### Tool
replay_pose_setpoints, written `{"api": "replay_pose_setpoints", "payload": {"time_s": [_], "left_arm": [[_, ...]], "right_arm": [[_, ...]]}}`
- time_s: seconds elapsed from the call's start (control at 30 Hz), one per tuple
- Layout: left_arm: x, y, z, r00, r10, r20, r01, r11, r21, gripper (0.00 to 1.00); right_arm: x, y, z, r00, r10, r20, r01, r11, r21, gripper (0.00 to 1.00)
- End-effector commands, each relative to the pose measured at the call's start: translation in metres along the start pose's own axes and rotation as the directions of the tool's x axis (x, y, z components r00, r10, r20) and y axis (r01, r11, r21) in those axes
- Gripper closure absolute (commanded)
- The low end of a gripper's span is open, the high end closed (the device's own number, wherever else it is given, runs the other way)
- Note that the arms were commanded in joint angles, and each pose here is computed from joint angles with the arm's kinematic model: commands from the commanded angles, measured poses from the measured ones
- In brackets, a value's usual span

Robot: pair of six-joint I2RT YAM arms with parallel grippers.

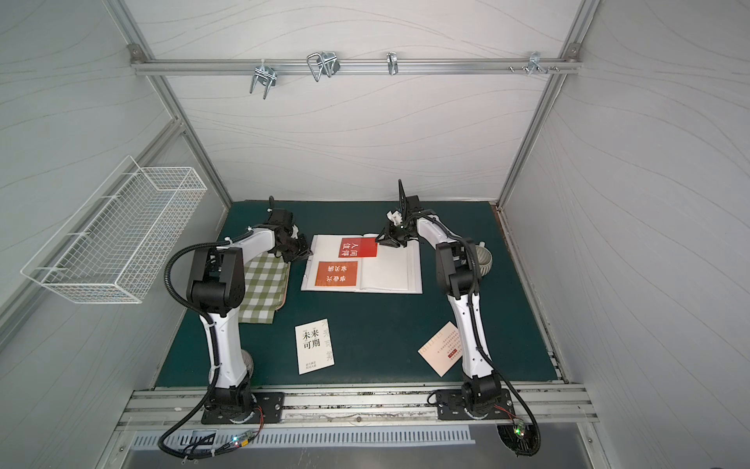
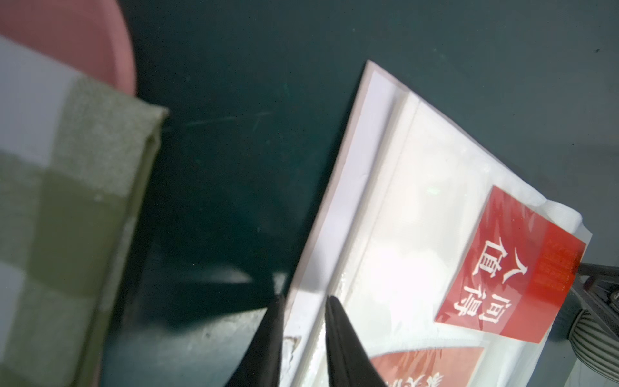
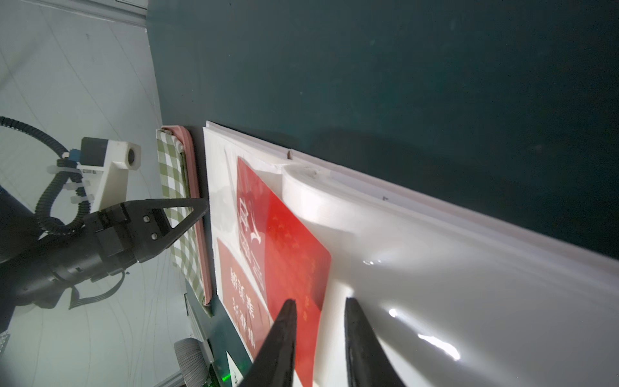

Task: Place the photos into the photo albums
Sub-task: Insert the photo into the photo album.

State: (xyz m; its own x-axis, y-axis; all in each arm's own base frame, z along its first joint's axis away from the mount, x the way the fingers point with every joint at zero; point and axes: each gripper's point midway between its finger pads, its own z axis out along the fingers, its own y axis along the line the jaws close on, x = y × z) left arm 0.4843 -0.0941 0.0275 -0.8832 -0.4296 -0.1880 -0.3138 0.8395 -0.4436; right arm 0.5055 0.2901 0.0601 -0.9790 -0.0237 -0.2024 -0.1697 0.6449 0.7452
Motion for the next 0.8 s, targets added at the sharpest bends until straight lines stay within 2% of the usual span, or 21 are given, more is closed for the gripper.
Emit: {"api": "replay_pose_setpoints", "payload": {"time_s": [0.0, 0.23, 0.77], "left_arm": [[-0.004, -0.005, 0.002, 1.0, -0.011, -0.001, 0.011, 1.0, 0.015, 0.74], [-0.004, -0.006, 0.001, 1.0, -0.011, 0.001, 0.011, 1.0, 0.018, 0.74], [-0.001, -0.009, 0.004, 0.999, -0.035, -0.014, 0.035, 0.998, 0.048, 0.74]], "right_arm": [[-0.002, 0.012, -0.022, 0.999, -0.039, 0.019, 0.038, 0.999, 0.032, 0.81], [0.006, 0.003, -0.018, 0.998, -0.055, -0.002, 0.055, 0.994, 0.097, 0.94], [0.01, 0.025, 0.016, 0.996, -0.081, -0.044, 0.084, 0.994, 0.064, 0.95]]}}
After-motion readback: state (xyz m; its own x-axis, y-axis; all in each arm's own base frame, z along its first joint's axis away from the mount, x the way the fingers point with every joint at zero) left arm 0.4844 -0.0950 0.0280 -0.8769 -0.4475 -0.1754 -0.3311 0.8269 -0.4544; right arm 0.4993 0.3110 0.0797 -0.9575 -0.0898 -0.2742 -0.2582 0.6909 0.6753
